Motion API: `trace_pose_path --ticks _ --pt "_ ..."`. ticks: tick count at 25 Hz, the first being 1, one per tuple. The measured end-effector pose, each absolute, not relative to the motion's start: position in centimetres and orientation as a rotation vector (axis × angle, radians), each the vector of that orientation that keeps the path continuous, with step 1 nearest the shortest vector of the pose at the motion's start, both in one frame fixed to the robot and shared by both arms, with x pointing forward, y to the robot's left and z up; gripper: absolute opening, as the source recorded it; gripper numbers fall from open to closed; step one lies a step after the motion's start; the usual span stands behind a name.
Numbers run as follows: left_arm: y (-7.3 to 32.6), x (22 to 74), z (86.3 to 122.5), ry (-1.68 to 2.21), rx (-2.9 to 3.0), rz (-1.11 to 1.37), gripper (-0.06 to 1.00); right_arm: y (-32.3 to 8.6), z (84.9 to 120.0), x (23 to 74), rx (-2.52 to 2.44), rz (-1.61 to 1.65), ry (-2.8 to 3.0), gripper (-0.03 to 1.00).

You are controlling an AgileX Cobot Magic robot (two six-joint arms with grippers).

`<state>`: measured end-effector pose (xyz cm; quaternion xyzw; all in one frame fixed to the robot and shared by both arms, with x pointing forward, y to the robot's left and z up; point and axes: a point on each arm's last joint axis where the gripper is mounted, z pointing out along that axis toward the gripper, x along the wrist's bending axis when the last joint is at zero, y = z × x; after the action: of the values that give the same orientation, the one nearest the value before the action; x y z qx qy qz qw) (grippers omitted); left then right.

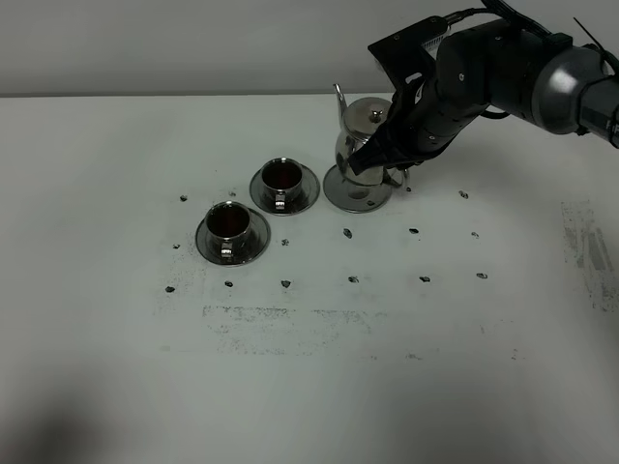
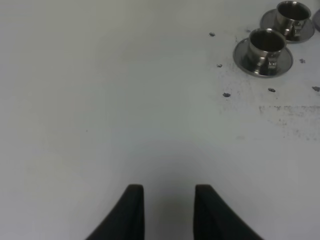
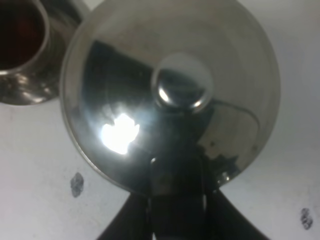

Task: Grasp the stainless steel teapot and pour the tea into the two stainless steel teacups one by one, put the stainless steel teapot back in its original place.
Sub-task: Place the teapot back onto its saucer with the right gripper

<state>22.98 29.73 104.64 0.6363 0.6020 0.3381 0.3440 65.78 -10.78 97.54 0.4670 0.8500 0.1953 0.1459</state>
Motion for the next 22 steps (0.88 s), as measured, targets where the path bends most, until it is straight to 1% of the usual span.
trace_pose_path --ticks 11,22 --pt "29.7 23.0 104.6 1.564 1.653 0.878 0.24 -10.5 94.9 66.1 1.386 0.529 2.486 0.23" --pt "29.7 23.0 104.6 1.564 1.653 0.878 0.24 -10.0 94.9 66.2 1.365 0.568 2.469 0.23"
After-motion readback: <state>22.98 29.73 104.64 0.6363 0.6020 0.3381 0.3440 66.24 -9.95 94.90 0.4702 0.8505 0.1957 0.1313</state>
